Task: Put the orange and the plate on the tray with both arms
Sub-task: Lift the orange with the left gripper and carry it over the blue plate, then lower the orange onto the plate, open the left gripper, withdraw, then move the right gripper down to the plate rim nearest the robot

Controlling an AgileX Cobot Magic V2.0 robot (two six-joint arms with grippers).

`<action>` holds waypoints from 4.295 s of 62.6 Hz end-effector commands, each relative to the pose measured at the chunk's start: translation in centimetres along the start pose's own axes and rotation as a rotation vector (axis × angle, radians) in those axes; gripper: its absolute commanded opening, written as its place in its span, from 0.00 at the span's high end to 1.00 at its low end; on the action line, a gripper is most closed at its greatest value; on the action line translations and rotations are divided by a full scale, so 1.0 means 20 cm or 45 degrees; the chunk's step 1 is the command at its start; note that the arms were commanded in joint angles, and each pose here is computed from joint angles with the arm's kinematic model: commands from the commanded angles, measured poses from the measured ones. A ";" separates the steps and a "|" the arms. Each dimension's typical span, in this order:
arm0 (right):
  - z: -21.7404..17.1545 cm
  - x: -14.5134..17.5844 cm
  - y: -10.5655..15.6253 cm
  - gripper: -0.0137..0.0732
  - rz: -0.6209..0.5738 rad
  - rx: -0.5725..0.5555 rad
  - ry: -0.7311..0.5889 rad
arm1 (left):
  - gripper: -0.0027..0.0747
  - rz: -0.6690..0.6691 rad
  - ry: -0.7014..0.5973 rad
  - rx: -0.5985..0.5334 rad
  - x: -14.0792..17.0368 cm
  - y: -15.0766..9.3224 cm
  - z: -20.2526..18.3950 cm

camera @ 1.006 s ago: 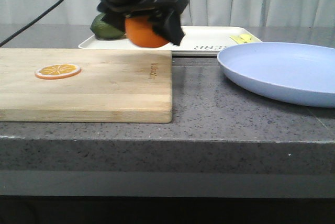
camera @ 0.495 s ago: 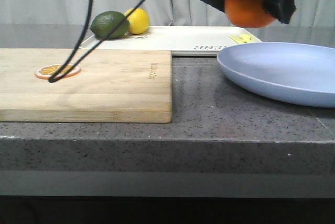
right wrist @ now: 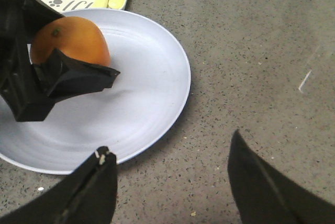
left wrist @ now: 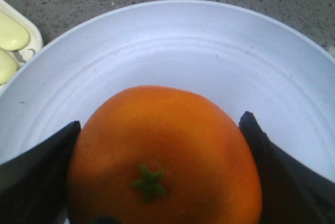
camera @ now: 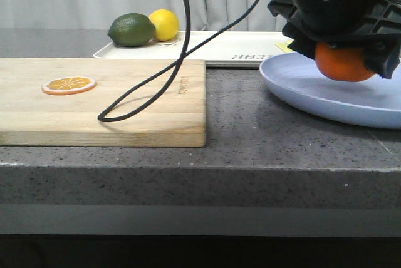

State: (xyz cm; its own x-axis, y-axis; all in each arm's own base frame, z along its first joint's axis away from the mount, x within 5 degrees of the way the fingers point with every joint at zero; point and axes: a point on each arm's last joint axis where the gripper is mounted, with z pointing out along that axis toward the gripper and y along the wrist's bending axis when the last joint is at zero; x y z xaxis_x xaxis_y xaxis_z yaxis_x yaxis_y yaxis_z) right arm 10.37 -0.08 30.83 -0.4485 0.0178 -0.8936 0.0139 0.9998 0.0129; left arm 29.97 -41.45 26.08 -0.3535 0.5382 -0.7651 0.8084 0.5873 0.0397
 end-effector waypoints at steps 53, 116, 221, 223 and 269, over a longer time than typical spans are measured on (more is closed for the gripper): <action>-0.01 -0.07 0.00 0.29 -0.017 0.010 -0.108 | 0.19 -0.104 -0.227 -0.007 -0.35 0.04 -0.65; -0.01 -0.06 0.00 0.29 -0.017 0.010 -0.090 | 0.19 -0.193 -0.318 -0.346 0.53 0.29 -1.76; 0.61 -0.35 -0.34 0.29 0.639 -0.266 0.743 | 0.19 -0.203 -0.386 -0.339 0.91 0.19 -1.91; 0.63 -0.34 -0.34 0.29 0.660 -0.282 0.757 | 0.19 -0.203 -0.386 -0.339 0.91 0.19 -1.91; 0.91 -0.21 -0.38 0.32 0.903 -0.423 0.898 | 0.19 -0.203 -0.386 -0.339 0.91 0.19 -1.91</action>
State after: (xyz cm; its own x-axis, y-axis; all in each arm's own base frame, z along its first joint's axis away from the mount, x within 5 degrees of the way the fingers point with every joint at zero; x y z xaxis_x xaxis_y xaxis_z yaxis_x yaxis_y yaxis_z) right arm 28.07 -7.98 24.53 -0.8698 0.4785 -0.1209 0.3163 0.7285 0.6077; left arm 8.44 -6.13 35.49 -0.3387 0.3119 -0.8877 0.5921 0.8039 0.0566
